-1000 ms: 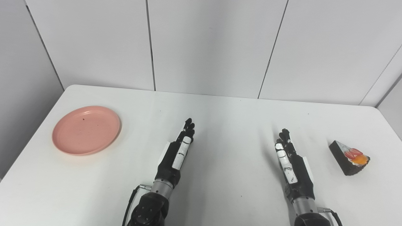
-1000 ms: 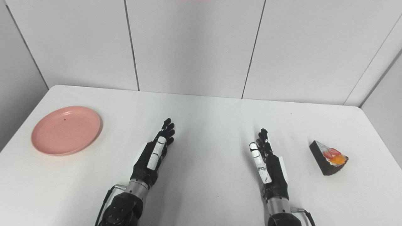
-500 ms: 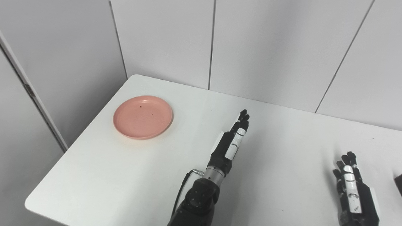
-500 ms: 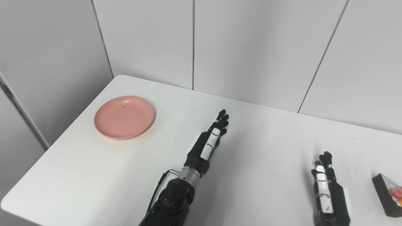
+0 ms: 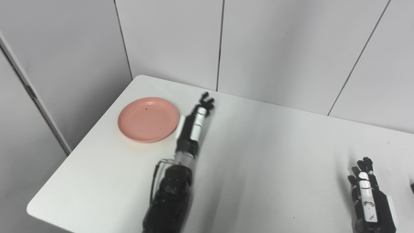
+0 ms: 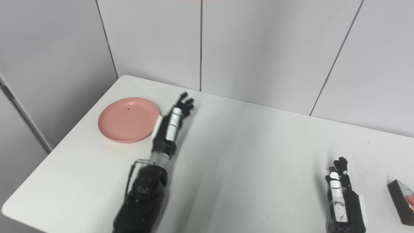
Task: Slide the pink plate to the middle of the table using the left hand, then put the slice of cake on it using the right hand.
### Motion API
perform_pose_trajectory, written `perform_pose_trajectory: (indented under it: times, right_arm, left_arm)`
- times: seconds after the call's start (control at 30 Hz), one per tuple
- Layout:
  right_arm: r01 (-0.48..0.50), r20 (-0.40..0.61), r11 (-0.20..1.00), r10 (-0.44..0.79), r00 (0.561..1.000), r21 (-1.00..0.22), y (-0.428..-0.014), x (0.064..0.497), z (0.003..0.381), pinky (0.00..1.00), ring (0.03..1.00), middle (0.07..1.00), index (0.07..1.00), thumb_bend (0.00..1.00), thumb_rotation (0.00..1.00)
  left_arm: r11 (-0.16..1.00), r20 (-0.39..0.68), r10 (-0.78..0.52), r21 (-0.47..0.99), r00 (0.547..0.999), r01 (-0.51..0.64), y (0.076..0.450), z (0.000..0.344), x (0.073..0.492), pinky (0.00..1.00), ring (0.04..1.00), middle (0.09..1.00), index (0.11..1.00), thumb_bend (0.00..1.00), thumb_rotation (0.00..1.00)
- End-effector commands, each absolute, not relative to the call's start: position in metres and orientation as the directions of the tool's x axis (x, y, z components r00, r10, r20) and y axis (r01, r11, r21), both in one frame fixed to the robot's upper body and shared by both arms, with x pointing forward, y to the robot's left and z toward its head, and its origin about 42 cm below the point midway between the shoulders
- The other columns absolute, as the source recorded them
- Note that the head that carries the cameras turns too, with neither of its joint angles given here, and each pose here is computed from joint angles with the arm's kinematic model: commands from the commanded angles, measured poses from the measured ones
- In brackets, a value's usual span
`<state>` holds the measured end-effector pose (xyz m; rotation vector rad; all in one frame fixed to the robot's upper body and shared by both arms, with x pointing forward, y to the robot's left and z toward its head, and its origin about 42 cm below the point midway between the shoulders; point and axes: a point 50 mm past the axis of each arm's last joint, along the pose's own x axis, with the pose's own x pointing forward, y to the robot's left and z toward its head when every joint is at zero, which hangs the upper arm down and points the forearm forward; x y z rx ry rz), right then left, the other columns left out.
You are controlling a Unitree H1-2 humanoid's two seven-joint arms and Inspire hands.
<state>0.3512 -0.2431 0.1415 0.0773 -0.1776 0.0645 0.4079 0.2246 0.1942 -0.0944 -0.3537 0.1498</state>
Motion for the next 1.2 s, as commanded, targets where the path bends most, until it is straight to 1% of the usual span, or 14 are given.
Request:
perform_pose_trajectory:
  times: [0.0,0.1,0.2,0.3,0.43,0.53,0.63,0.7,0.8,0.87,1.0,1.07,1.17]
  right_arm:
    - [-0.077,0.243,0.995,0.059,0.968,0.065,-0.243,0.356,0.159,1.00,1.000,1.000,1.000,0.41,0.80]
    - [-0.074,0.244,0.995,0.055,0.968,0.068,-0.241,0.355,0.161,1.00,1.000,1.000,1.000,0.39,0.80]
    - [-0.072,0.245,0.995,0.055,0.968,0.063,-0.241,0.354,0.161,1.00,1.000,1.000,1.000,0.39,0.80]
    - [-0.072,0.251,0.996,0.055,0.966,0.061,-0.242,0.357,0.158,1.00,1.000,1.000,1.000,0.40,0.81]
    - [-0.071,0.250,0.995,0.052,0.967,0.066,-0.242,0.357,0.158,1.00,1.000,1.000,1.000,0.41,0.80]
    - [-0.076,0.252,0.995,0.057,0.966,0.067,-0.241,0.356,0.159,1.00,1.000,1.000,1.000,0.38,0.80]
    - [-0.081,0.250,0.995,0.062,0.966,0.064,-0.241,0.356,0.160,1.00,1.000,1.000,1.000,0.40,0.81]
    - [-0.081,0.249,0.995,0.063,0.967,0.064,-0.241,0.356,0.160,1.00,1.000,1.000,1.000,0.40,0.81]
    - [-0.076,0.249,0.995,0.058,0.967,0.064,-0.241,0.355,0.160,1.00,1.000,1.000,1.000,0.38,0.81]
    - [-0.076,0.249,0.995,0.057,0.967,0.065,-0.241,0.355,0.160,1.00,1.000,1.000,1.000,0.38,0.81]
    - [-0.078,0.247,0.995,0.060,0.967,0.067,-0.241,0.354,0.161,1.00,1.000,1.000,1.000,0.38,0.81]
    - [-0.077,0.247,0.995,0.059,0.967,0.065,-0.241,0.354,0.162,1.00,1.000,1.000,1.000,0.37,0.80]
    - [-0.079,0.251,0.994,0.059,0.966,0.070,-0.241,0.354,0.161,1.00,1.000,1.000,1.000,0.37,0.80]
  left_arm:
    - [0.983,0.403,0.176,-0.127,0.898,-0.136,0.231,0.225,0.416,0.89,0.854,0.849,0.853,0.72,1.00]
    - [0.980,0.387,0.197,-0.098,0.901,-0.172,0.257,0.236,0.418,0.89,0.823,0.834,0.842,0.72,1.00]
    - [0.972,0.377,0.234,-0.084,0.896,-0.219,0.280,0.243,0.417,0.89,0.818,0.818,0.826,0.72,1.00]
    - [0.959,0.351,0.281,-0.128,0.893,-0.252,0.301,0.247,0.415,0.89,0.818,0.813,0.819,0.71,1.00]
    - [0.943,0.331,0.326,-0.177,0.886,-0.280,0.321,0.252,0.413,0.83,0.789,0.793,0.791,0.70,0.99]
    - [0.923,0.328,0.380,-0.197,0.865,-0.331,0.339,0.255,0.410,0.81,0.772,0.774,0.774,0.69,0.99]
    - [0.906,0.326,0.419,-0.206,0.847,-0.369,0.352,0.256,0.409,0.78,0.761,0.764,0.766,0.70,0.99]
    - [0.892,0.322,0.450,-0.203,0.833,-0.403,0.363,0.255,0.408,0.73,0.743,0.747,0.758,0.69,1.00]
    - [0.871,0.314,0.490,-0.207,0.813,-0.446,0.377,0.252,0.406,0.75,0.748,0.740,0.754,0.69,1.00]
    - [0.863,0.306,0.503,-0.213,0.808,-0.457,0.384,0.249,0.405,0.75,0.750,0.742,0.757,0.70,1.00]
    - [0.850,0.290,0.526,-0.219,0.800,-0.480,0.398,0.241,0.404,0.80,0.765,0.748,0.764,0.71,1.00]
    - [0.847,0.287,0.530,-0.223,0.798,-0.483,0.403,0.238,0.404,0.80,0.764,0.757,0.771,0.74,1.00]
    - [0.837,0.286,0.546,-0.225,0.787,-0.499,0.407,0.233,0.405,0.79,0.752,0.752,0.765,0.74,1.00]
